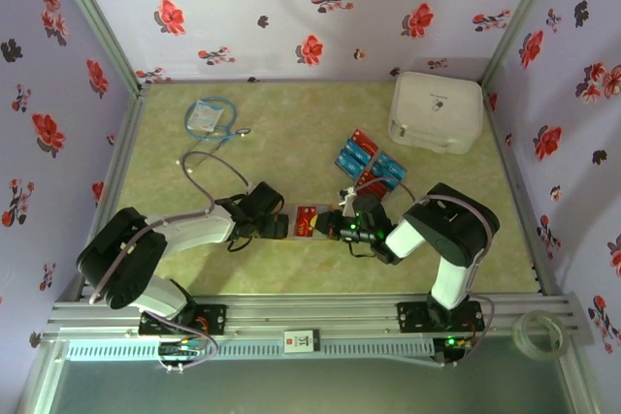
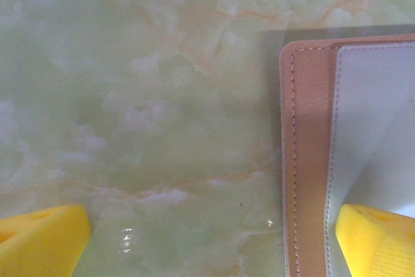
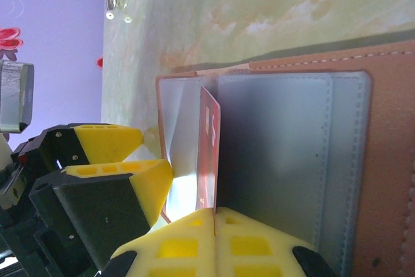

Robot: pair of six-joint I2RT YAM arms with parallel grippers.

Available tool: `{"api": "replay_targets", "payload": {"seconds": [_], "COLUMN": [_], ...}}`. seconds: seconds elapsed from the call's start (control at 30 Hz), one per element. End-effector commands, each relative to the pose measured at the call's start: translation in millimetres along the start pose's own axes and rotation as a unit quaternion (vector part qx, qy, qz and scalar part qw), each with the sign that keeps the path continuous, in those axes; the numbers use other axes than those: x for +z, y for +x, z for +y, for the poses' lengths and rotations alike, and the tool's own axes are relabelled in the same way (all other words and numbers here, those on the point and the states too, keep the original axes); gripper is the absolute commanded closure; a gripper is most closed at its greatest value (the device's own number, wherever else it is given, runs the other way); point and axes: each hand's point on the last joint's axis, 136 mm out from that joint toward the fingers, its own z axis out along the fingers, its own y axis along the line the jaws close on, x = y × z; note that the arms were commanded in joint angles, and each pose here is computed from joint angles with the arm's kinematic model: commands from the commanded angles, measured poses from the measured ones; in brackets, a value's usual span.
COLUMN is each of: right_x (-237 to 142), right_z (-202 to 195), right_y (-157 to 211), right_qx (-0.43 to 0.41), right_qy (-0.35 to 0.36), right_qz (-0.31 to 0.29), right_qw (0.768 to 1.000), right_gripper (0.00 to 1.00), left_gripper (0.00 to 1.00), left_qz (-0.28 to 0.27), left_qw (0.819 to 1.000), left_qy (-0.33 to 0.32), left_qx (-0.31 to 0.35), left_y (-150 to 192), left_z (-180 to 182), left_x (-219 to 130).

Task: Put the credit cards into the card holder
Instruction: Insert the credit card into the card slot.

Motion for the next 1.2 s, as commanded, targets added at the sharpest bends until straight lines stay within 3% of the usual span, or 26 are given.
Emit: {"api": "replay_targets", "payload": {"seconds": [0.0,0.67,0.93,1.17], "right_x": [2,15,11,8], "right_z": [-11,-11,-9,-2], "right_y": [15,17,12,3], "right_qx": [0.011,0.013,0.0,-0.019], "right_qy": [0.012,0.014,0.042,0.076], "right_qz": [0.026,0.046,0.046,0.046], "right_qw": [1.0,0.999,0.998,0.996], "right_gripper": [1.0,1.0,0.67,0.51], "left_gripper": [0.0,0.0,0.0,0.0], "left_qz": [0.06,0.059,0.038,0.031], "left_qw": [0.998,0.998,0.999,0.998], "left_qy": [-0.035,-0.034,-0.023,-0.007], "left_qx": [0.003,0.002,-0.014,-0.053], "left_y": [37,36,16,3], "left_z": [20,17,17,26], "left_x": [16,17,5,-1]}}
